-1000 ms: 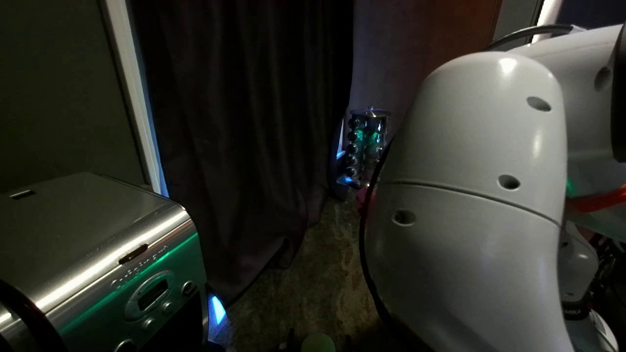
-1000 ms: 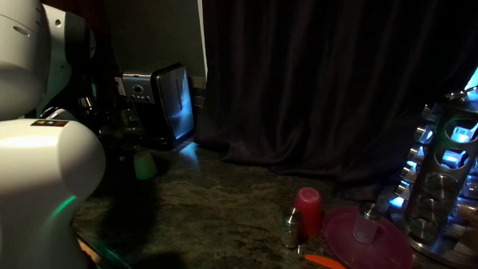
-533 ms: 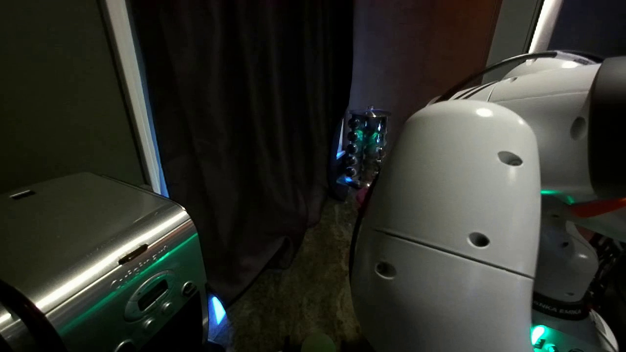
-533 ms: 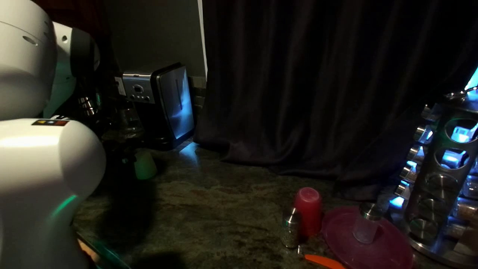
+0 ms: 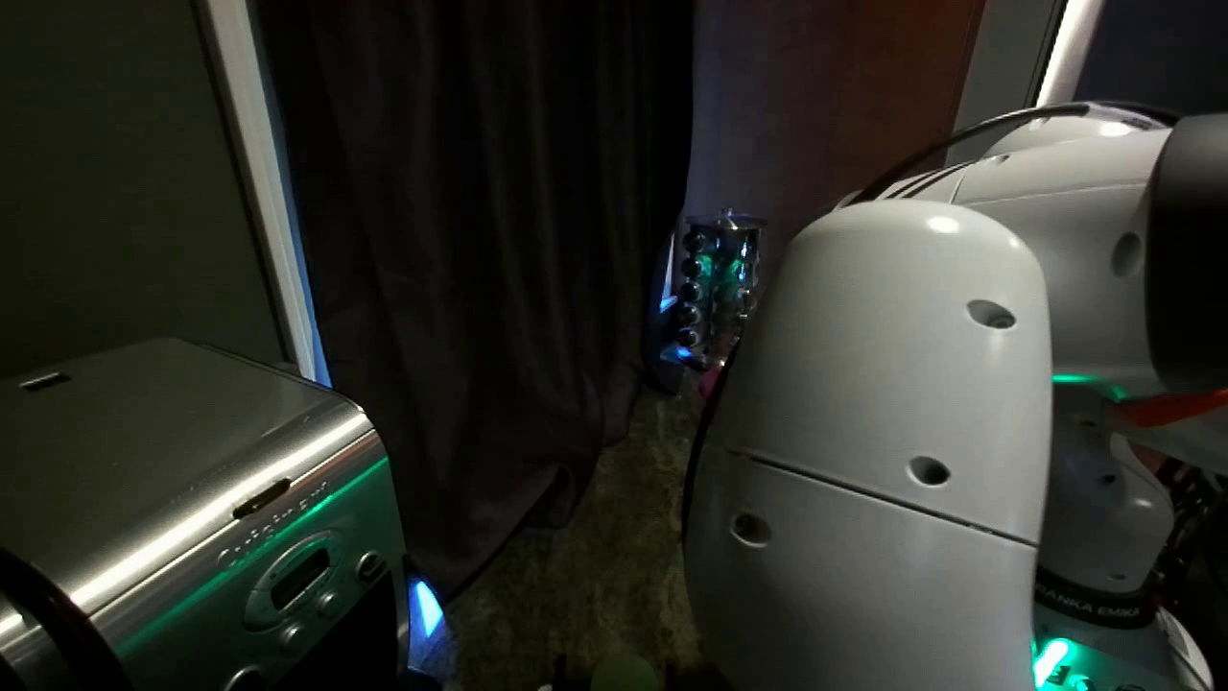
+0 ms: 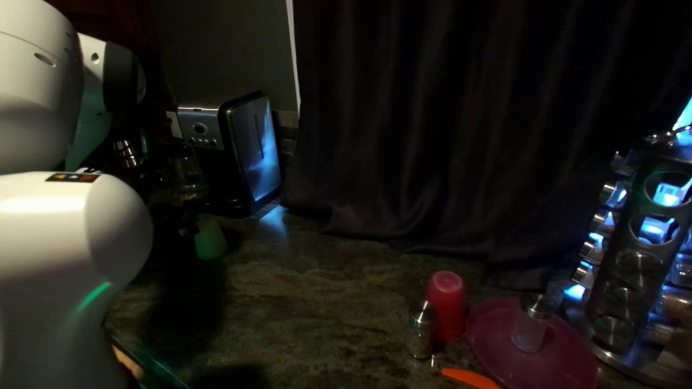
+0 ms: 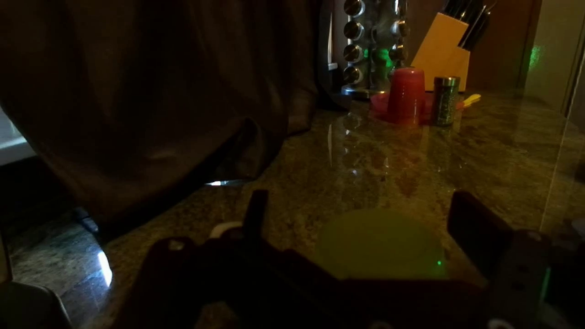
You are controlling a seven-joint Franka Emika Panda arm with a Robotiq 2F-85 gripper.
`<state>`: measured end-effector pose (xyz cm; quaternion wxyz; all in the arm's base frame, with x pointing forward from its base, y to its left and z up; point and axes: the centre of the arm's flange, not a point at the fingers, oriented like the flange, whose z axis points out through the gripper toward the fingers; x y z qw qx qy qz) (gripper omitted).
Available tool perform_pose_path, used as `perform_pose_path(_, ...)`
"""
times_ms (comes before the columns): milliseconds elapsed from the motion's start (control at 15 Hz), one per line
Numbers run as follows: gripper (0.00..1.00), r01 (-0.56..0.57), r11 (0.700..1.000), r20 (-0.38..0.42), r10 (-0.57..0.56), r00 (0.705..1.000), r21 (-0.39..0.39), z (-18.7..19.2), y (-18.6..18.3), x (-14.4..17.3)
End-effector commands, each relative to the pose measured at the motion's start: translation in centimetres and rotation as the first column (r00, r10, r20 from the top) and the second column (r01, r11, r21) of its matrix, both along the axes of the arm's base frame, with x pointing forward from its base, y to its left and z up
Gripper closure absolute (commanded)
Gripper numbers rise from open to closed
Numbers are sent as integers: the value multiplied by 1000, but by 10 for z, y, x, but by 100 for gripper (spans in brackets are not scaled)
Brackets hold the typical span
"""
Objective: Flip over the green cup
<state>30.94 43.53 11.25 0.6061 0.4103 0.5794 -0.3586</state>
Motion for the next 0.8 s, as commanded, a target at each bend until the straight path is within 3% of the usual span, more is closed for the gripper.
perform_pose_path(0, 0, -11, 995, 51, 16, 999, -102, -9, -4, -7)
perform_pose_path(333, 0, 0, 977, 67, 15, 998, -212, -17, -9, -19)
perform_pose_path(733, 0, -24, 975, 30, 31, 999, -221, -26, -9, -21)
